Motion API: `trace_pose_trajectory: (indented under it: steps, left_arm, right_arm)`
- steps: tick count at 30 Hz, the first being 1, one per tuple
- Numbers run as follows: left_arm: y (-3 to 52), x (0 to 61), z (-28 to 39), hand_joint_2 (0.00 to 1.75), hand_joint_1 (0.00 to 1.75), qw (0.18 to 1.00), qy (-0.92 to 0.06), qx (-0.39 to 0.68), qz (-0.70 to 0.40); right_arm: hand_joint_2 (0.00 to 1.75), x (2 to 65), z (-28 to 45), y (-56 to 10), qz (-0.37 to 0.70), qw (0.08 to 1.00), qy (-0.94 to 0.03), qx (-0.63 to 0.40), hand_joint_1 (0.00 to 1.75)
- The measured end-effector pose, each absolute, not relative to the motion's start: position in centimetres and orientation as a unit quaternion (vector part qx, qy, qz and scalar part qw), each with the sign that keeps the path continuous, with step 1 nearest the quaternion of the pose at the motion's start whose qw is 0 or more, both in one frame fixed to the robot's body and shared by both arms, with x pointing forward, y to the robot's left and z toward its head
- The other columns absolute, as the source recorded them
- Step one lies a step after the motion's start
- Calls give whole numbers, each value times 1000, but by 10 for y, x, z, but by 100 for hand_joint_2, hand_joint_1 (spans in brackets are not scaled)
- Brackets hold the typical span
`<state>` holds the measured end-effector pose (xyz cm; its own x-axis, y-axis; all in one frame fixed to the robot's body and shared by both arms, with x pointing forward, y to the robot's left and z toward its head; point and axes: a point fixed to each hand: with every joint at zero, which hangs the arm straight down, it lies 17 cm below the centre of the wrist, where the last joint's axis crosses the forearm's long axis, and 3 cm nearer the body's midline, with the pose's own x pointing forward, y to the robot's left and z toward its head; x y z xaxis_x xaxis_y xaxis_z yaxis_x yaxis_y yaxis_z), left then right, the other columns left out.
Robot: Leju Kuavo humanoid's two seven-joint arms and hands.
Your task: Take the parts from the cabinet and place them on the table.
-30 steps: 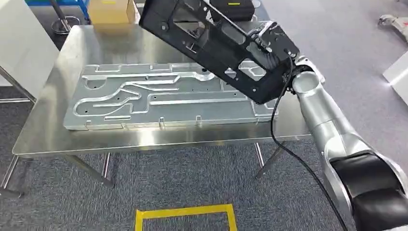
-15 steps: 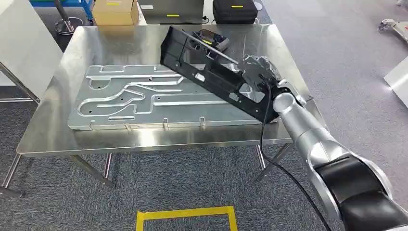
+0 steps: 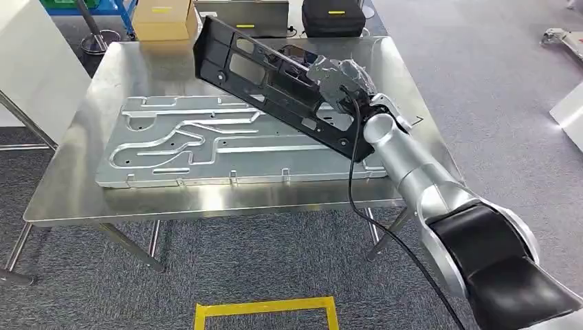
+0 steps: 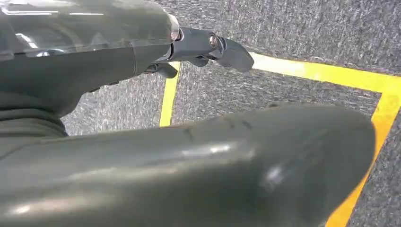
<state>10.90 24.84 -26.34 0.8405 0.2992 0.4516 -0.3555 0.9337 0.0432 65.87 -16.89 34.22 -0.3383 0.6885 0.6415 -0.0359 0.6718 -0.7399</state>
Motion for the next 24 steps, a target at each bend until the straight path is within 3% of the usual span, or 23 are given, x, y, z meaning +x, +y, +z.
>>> trace_pose_trajectory:
  steps: [13,24]
  left_arm:
    - [241,118,-260,0,0,957,-243,44,152]
    - [238,119,-260,0,0,960,-240,40,137]
  right_arm:
    - [175,670,344,-182,380,551,-688,-280,175]
    - [175,664,339,-151,426,541,-682,-246,175]
